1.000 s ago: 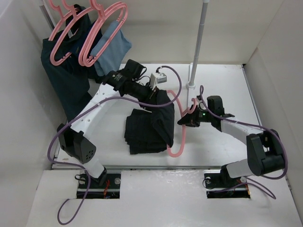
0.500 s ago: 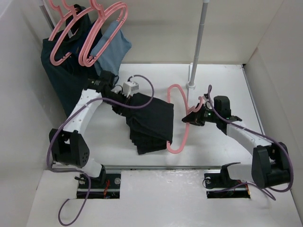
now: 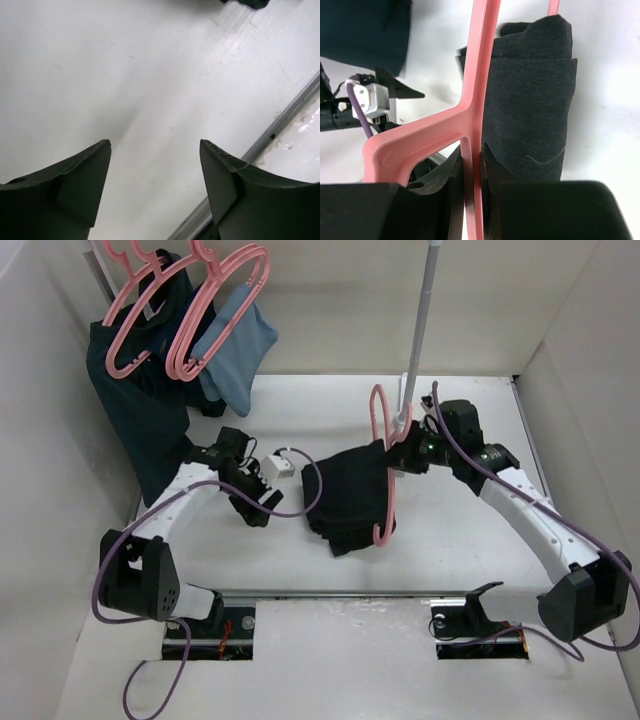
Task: Place the trousers on the hanger
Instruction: Place the hanger at the clothesline.
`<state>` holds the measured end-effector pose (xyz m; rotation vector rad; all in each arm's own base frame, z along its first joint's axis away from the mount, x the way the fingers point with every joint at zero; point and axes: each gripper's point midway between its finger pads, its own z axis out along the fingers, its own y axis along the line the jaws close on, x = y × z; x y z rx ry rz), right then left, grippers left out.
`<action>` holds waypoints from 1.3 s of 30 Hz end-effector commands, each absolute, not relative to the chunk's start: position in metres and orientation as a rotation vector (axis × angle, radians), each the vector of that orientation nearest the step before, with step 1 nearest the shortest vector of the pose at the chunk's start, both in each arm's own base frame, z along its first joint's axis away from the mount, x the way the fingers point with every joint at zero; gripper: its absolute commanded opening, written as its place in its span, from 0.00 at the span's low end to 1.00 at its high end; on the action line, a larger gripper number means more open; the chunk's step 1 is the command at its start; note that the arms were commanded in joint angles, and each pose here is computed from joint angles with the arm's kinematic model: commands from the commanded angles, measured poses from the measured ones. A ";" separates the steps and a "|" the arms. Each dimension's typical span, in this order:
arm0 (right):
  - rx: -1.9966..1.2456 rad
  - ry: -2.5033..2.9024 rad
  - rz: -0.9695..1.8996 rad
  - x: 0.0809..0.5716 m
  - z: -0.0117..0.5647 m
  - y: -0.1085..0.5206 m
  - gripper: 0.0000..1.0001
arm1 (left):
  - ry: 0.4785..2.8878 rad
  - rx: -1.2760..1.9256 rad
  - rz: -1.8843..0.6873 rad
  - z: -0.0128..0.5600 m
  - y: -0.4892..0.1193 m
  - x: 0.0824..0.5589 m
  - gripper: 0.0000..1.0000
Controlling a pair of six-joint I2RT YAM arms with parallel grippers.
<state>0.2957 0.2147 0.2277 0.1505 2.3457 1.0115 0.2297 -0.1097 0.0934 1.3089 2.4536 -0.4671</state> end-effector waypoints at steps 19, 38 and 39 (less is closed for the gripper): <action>0.143 1.997 1.058 0.304 0.401 0.315 0.00 | 1.796 1.154 -1.169 0.347 -0.293 0.200 1.00; 0.082 1.966 1.153 0.305 0.418 0.351 0.00 | 2.028 1.118 -1.112 0.280 -0.297 0.207 0.61; 0.067 1.972 1.169 0.302 0.418 0.353 0.00 | 2.028 1.118 -1.112 0.280 -0.297 0.207 0.54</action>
